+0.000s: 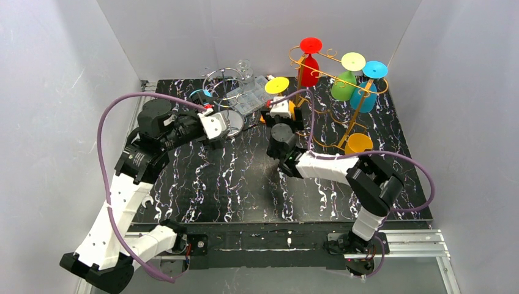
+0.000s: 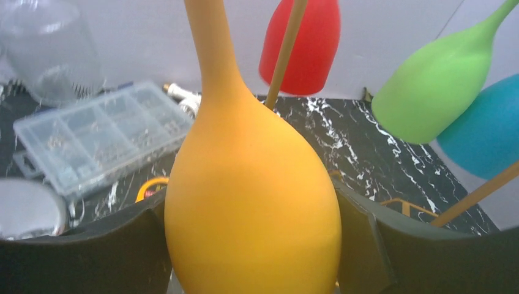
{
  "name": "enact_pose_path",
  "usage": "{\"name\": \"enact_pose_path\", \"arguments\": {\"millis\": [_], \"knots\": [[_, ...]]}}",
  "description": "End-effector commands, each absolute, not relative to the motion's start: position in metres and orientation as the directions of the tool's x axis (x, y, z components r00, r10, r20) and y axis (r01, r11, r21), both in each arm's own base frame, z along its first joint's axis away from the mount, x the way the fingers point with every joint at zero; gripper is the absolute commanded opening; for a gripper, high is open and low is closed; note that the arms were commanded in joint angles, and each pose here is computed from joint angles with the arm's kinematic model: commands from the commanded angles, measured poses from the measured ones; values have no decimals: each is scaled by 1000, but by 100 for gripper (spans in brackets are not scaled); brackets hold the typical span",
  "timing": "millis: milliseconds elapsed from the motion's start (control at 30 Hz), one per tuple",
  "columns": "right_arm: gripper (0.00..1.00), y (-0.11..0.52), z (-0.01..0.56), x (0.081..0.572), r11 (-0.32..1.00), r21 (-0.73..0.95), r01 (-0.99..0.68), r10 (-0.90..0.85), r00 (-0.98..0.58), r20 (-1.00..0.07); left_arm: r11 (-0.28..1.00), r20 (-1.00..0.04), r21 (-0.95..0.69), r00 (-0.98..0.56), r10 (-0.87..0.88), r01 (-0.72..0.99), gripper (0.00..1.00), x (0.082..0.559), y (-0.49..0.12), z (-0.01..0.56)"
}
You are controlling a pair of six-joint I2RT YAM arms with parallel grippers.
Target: Place the wine glass upside down on the wine glass rack
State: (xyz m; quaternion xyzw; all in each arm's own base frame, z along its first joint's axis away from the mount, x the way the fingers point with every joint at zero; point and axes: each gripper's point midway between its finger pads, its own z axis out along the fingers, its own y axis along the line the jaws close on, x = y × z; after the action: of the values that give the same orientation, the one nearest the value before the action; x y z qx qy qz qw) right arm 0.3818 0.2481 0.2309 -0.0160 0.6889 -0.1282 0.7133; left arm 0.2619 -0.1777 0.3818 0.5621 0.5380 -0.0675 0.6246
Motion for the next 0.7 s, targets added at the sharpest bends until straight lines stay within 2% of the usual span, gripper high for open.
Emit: {"name": "enact_pose_path", "arguments": {"millis": [0,200,667], "knots": [[36,226,289,401,957,-57,286,-93,114,-989,348,-750,620,401,527,703,98,264,-179,380],[34,216,295,422,954,-8,298,-37,91,-995,348,-762,599,381,523,721,96,271,-184,379],[31,239,288,460,947,10,320,-10,62,-998,306,-737,610,382,558,730,94,279,-197,378]]}}
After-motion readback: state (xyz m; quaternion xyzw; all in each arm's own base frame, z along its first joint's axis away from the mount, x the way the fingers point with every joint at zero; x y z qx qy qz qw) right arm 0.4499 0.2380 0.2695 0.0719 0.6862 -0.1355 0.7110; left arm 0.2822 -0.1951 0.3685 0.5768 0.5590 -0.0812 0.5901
